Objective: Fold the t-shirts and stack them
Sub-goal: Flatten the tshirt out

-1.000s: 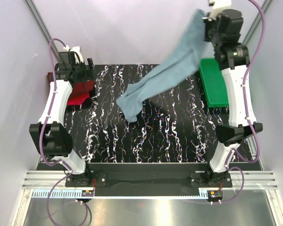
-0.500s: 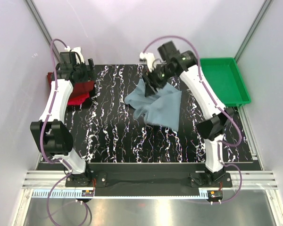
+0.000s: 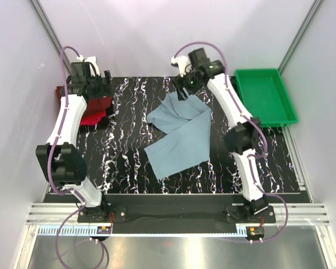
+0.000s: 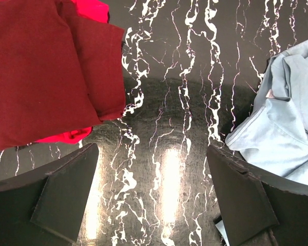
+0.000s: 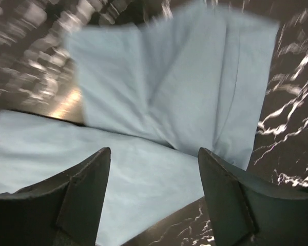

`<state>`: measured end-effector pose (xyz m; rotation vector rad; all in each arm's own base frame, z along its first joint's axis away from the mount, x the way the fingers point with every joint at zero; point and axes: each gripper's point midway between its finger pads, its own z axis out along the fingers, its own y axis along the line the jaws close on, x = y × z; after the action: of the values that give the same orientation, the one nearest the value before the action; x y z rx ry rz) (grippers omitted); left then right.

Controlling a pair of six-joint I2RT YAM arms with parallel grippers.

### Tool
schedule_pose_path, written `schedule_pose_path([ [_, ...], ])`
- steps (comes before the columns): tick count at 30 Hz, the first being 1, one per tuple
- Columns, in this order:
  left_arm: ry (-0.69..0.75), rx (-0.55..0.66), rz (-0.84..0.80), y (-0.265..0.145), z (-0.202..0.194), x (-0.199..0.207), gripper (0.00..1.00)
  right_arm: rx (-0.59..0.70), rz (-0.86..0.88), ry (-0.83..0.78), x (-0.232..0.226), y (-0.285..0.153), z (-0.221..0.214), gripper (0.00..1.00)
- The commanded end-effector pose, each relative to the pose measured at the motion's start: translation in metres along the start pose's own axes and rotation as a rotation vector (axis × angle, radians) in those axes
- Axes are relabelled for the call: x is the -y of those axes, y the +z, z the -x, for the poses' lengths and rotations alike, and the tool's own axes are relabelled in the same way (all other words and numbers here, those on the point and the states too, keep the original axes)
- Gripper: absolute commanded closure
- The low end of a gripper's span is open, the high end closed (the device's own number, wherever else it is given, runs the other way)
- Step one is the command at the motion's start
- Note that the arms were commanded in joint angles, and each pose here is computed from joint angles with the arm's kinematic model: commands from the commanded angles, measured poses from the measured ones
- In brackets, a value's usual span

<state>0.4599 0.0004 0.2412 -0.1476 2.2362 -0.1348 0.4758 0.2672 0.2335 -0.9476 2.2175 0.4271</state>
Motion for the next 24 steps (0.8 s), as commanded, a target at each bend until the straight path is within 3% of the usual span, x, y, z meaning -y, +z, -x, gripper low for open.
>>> schedule_pose_path([
  [1,0.023,0.049,0.014,-0.010,0.007,-0.003,0.07,-0.133,-0.102,-0.078,0.027,0.032,-0.033,0.25],
  [5,0.027,0.033,0.012,-0.012,-0.003,-0.002,0.07,-0.177,-0.090,-0.173,0.030,0.051,-0.052,0.30],
  [12,0.042,0.032,0.020,-0.012,-0.004,-0.004,0.07,-0.258,-0.023,-0.161,0.022,0.069,-0.086,0.38],
  [24,0.050,0.000,0.003,-0.008,-0.017,0.001,0.07,-0.210,0.068,-0.122,-0.001,0.094,-0.085,0.39],
])
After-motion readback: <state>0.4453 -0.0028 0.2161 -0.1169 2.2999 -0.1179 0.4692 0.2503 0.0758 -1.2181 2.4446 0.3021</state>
